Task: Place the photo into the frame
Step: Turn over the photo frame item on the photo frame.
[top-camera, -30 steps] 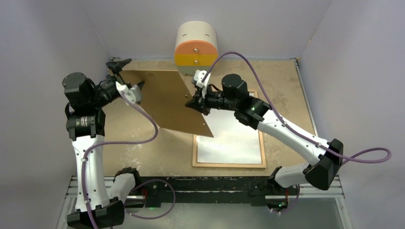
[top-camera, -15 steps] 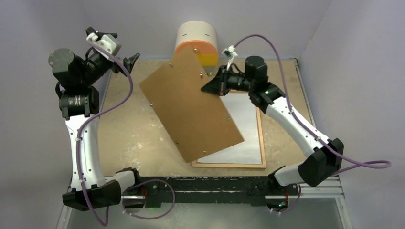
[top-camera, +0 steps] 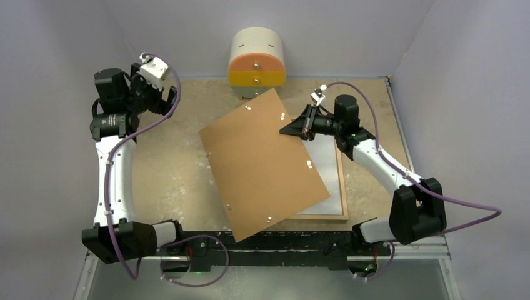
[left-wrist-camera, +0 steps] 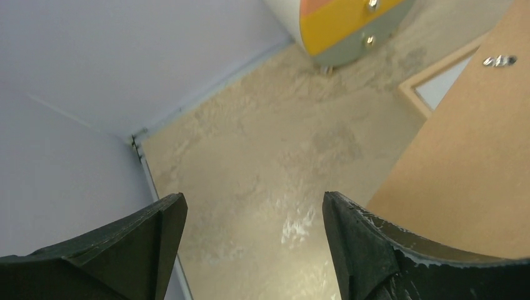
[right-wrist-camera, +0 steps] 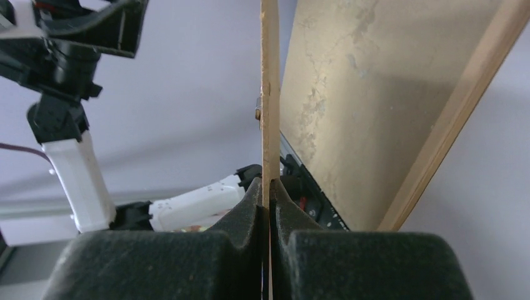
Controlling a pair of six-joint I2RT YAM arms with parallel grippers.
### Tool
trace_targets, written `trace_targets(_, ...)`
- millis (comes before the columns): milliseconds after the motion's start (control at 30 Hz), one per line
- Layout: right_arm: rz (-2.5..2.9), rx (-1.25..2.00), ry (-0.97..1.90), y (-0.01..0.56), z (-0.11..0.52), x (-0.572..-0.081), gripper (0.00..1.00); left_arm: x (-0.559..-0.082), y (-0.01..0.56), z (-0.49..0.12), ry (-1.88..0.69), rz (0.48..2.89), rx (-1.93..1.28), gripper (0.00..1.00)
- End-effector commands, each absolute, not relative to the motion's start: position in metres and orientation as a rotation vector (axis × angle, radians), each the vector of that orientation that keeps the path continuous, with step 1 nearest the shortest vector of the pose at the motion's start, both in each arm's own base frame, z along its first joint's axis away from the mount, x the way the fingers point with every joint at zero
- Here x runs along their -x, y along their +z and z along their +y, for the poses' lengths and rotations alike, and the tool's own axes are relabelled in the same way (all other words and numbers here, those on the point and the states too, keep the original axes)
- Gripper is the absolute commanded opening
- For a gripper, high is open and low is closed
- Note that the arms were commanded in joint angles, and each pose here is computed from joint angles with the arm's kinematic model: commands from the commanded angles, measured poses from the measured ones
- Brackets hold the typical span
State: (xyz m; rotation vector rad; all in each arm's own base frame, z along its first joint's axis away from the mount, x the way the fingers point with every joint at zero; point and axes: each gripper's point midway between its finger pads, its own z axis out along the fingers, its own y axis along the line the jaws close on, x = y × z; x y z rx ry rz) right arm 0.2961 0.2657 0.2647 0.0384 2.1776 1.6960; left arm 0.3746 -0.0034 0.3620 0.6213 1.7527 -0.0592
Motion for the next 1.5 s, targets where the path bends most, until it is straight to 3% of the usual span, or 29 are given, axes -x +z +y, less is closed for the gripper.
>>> trace_targets(0,2.034,-0.203,1.821,0.307,0.261,-0.288,0.0,-0.372,0.321,0.017,0.034,1.904,-0.614,0.81)
trace_targets(367,1.86,-0.489,1.885,0.298,0.247,-0.289,0.0,-0.369,0.243,0.018,-0.049,2.086,-0.577,0.78)
trace_targets(533,1.814,-0.52,1.919,0.295,0.25,-0.288,0.0,-0.367,0.225,-0.007,-0.149,2.102,-0.637,0.91)
trace_targets(633,1.803,-0.517,1.955,0.296,0.257,-0.286,0.0,-0.366,0.212,-0.023,-0.165,2.127,-0.683,0.94)
trace_targets(1167,1.781,-0.534,1.941,0.288,0.272,-0.287,0.0,-0.357,0.21,-0.058,-0.185,2.113,-0.803,0.97)
trace_targets(1467,1.919,-0.37,2.012,0.273,0.281,-0.257,0.0,-0.364,0.198,-0.033,0.046,2.112,-0.893,0.98)
